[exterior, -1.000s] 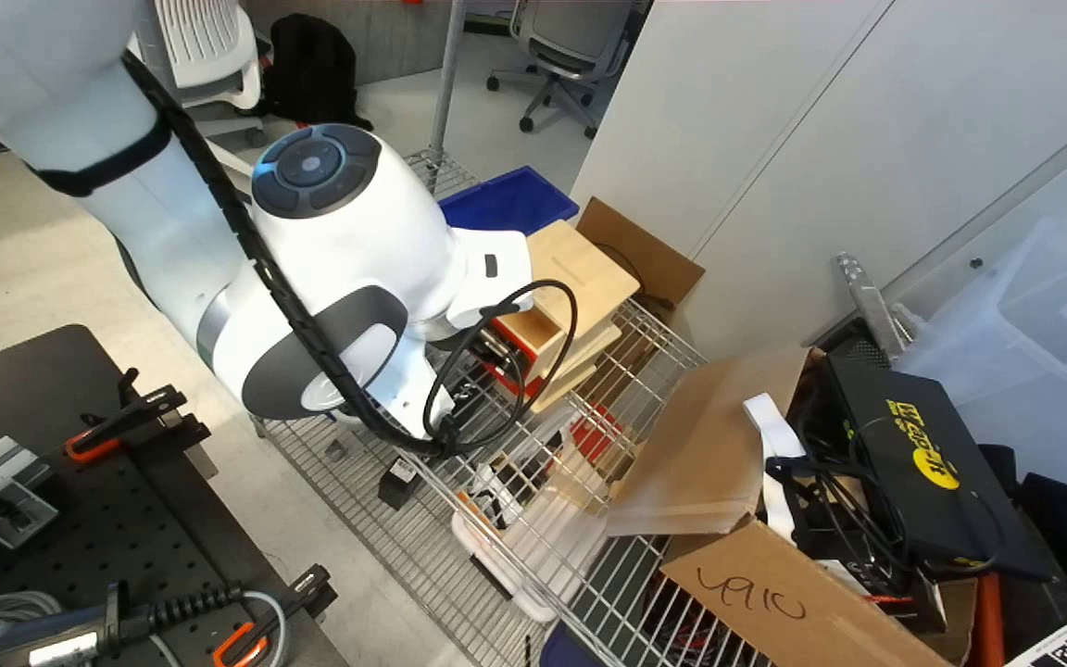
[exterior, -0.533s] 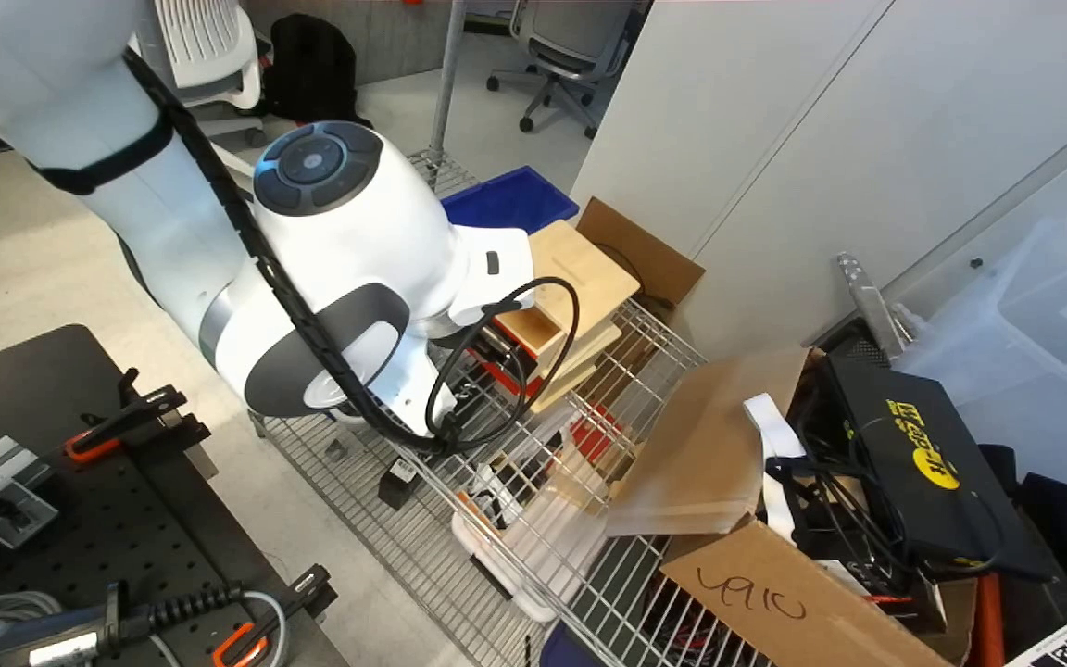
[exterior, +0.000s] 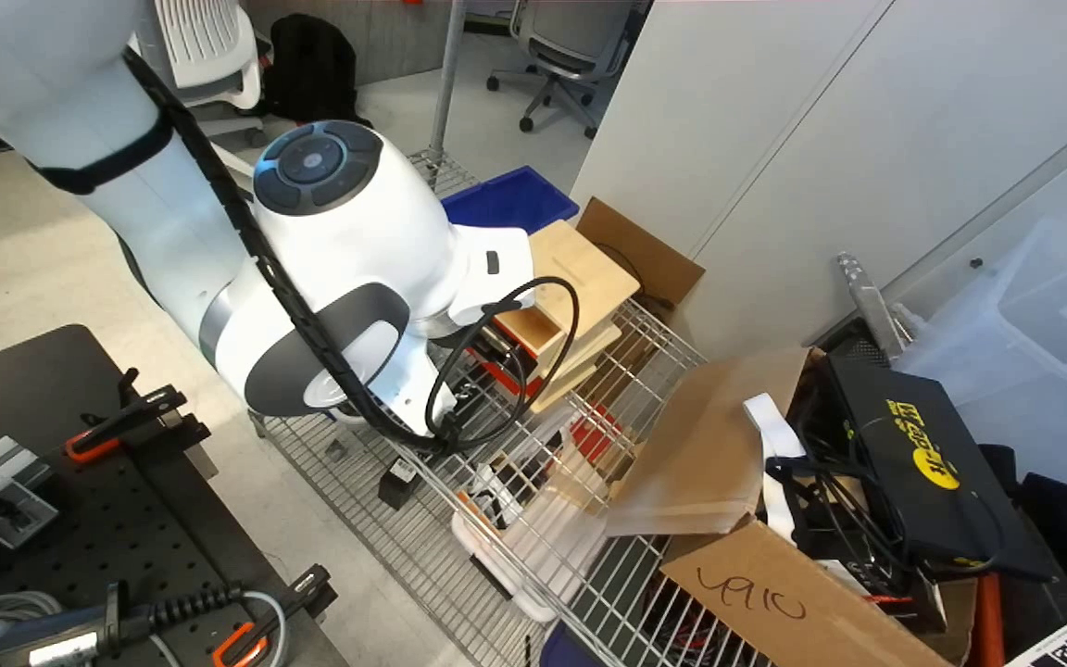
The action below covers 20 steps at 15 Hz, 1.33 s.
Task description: Open the chest drawer
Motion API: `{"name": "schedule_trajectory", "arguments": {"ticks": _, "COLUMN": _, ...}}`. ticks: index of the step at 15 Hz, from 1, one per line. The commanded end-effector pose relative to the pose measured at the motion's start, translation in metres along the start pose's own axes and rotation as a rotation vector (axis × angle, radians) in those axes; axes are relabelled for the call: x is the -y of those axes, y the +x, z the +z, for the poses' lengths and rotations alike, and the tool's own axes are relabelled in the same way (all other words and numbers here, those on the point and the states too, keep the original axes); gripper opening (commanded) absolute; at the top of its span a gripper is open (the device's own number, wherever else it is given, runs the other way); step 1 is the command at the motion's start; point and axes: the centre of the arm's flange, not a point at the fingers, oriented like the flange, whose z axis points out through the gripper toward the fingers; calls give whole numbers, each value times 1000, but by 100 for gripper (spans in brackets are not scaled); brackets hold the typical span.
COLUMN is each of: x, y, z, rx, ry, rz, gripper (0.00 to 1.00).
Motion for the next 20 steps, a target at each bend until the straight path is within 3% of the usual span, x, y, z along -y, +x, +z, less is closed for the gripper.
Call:
{"name": "schedule_trajectory", "arguments": {"ticks": 1, "x": 0, "y": 2, "z": -16, "rx": -18, "ry": 14, "rz": 0, "gripper": 100}}
{"name": "schedule_trajectory", "arguments": {"ticks": 20, "x": 1, "y": 5, "z": -44, "rx": -51, "ry": 30, "rz": 18, "gripper": 100}}
